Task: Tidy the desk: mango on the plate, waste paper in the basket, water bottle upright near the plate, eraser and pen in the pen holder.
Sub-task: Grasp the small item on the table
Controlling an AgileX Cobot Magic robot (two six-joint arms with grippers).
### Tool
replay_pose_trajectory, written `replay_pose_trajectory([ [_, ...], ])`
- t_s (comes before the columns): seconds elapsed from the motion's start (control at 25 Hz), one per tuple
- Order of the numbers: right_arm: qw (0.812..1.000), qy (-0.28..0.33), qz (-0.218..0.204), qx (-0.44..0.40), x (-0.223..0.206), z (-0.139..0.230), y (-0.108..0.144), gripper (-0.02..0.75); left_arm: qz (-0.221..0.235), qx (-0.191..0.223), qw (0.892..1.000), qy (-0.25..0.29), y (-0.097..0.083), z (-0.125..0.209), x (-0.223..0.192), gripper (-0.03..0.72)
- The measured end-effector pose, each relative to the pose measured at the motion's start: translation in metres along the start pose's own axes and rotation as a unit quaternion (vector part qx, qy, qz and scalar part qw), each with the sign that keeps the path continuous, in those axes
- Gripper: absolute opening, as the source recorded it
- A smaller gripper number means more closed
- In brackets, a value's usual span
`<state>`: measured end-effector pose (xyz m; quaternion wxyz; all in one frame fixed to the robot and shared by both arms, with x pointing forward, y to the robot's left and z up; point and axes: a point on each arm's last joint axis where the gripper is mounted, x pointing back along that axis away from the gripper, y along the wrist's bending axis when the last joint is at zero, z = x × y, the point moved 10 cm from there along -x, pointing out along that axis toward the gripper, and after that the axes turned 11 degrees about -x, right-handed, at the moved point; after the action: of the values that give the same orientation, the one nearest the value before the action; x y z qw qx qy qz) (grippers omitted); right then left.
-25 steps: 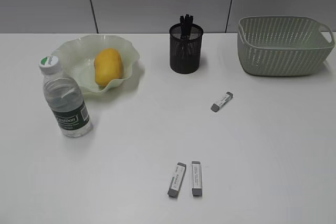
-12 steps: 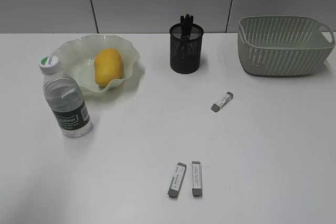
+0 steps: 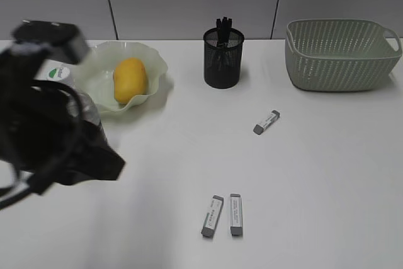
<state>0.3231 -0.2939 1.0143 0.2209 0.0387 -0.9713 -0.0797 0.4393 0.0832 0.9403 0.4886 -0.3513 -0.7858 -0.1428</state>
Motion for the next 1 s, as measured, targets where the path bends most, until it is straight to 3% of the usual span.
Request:
replay_pose_trajectory([
  [0.16,1.0,0.0,0.0,0.0,0.0,0.0,0.0,0.363,-0.026,-0.031,0.998,0.053,-0.025,-0.016,-0.05,0.281],
  [0.32,1.0,0.0,0.0,0.0,0.0,0.0,0.0,0.363,-0.03,-0.03,0.996,0.081,-0.033,-0.029,-0.091,0.494],
  [0.4,1.0,0.0,0.0,0.0,0.0,0.0,0.0,0.363,-0.028,-0.021,0.996,0.086,-0.036,-0.035,-0.104,0.542],
  [0.72,1.0,0.0,0.0,0.0,0.0,0.0,0.0,0.363,-0.031,0.008,0.993,0.115,-0.036,-0.031,-0.15,0.452],
  [1.0,1.0,0.0,0.0,0.0,0.0,0.0,0.0,0.363,-0.039,0.013,0.988,0.148,-0.031,-0.013,-0.179,0.438],
])
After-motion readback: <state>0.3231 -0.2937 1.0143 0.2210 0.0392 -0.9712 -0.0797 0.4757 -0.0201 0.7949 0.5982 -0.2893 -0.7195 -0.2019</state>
